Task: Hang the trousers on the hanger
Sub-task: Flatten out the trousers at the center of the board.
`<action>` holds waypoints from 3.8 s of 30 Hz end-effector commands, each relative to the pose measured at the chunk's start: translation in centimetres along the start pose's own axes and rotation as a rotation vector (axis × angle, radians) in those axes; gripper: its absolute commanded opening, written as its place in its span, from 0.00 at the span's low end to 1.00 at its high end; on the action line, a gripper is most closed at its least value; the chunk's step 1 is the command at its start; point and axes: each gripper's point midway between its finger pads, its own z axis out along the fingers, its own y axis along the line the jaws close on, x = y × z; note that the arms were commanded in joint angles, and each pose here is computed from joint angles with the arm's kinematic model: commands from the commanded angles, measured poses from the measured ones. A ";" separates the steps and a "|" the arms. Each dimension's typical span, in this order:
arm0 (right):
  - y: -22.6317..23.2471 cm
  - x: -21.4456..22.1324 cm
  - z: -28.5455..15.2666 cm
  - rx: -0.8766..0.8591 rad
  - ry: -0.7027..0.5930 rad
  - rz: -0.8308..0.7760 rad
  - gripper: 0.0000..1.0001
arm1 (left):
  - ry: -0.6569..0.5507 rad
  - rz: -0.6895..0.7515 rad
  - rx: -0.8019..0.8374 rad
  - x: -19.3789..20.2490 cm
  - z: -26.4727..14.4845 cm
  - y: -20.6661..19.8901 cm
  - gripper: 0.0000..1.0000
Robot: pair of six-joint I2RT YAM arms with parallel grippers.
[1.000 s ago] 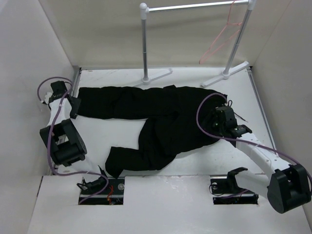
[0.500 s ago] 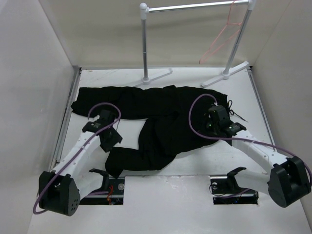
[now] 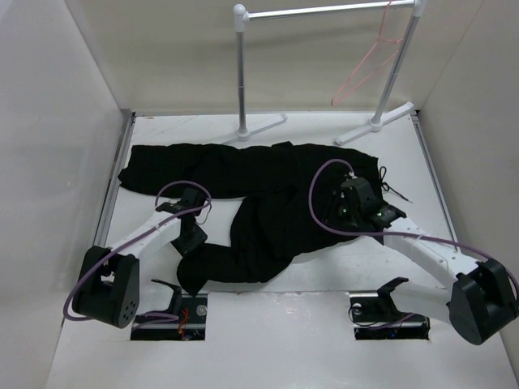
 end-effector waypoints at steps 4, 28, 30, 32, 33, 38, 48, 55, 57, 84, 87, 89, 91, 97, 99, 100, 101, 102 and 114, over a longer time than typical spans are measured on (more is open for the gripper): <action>0.5 -0.6 -0.5 -0.023 -0.049 0.014 0.54 | -0.073 -0.037 0.038 -1.3 0.4 -0.7 0.08; -9.9 -5.7 -0.9 0.285 -0.241 0.336 0.63 | -0.848 -0.333 -0.021 -15.5 -24.8 12.3 0.03; -9.8 -6.0 -1.0 0.273 -0.244 0.342 0.63 | -0.843 -0.363 0.055 -15.0 -22.4 10.9 0.03; -9.8 -6.1 -1.1 0.270 -0.240 0.342 0.63 | -0.795 -0.395 0.096 -15.2 -21.2 9.5 0.03; -9.8 -6.1 -1.2 0.271 -0.239 0.343 0.63 | -0.760 -0.411 0.086 -15.7 -21.0 9.0 0.03; -10.6 -5.9 -1.2 0.286 -0.234 0.346 0.63 | -0.704 -0.415 -0.012 -18.2 -21.6 9.6 0.02; -11.7 -6.3 -1.6 0.302 -0.249 0.373 0.64 | -0.623 -0.423 -0.224 -18.5 -17.4 13.4 0.03; -11.1 -7.1 -3.4 0.291 -0.287 0.366 0.64 | -0.506 -0.441 -0.336 -25.8 -8.0 10.4 0.03; -11.3 -6.9 -4.0 0.290 -0.297 0.364 0.65 | -0.470 -0.395 -0.376 -27.8 -6.1 9.5 0.05; -6.0 -3.5 -5.4 0.105 -0.222 0.148 0.38 | -0.137 -0.874 -0.168 -10.3 -0.8 15.2 0.41; -6.0 -3.3 -5.7 0.100 -0.226 0.152 0.51 | -0.128 -0.929 -0.182 -9.9 0.2 15.5 0.43; -5.9 -3.1 -5.8 0.096 -0.224 0.157 0.56 | -0.143 -0.931 -0.192 -9.8 0.3 15.6 0.43; -6.1 -3.2 -5.8 0.095 -0.226 0.175 0.59 | -0.133 -0.935 -0.234 -9.1 0.9 16.0 0.43; -6.6 -3.7 -6.3 0.097 -0.229 0.227 0.61 | -0.132 -0.978 -0.314 -6.7 2.3 17.6 0.41; -6.6 -3.7 -6.5 0.102 -0.229 0.232 0.61 | -0.132 -0.988 -0.316 -6.7 2.2 17.6 0.40; -6.6 -3.7 -6.6 0.104 -0.232 0.235 0.62 | -0.134 -0.990 -0.317 -6.8 2.1 17.6 0.41; -6.7 -3.7 -6.5 0.109 -0.232 0.239 0.62 | -0.133 -0.992 -0.320 -6.8 2.3 17.7 0.42; -7.0 -3.7 -6.4 0.117 -0.236 0.247 0.62 | -0.129 -0.993 -0.324 -6.8 2.5 17.7 0.42; -15.0 -6.0 -5.2 0.355 -0.324 0.567 0.60 | -0.288 -0.939 -0.102 -13.1 1.2 13.6 0.02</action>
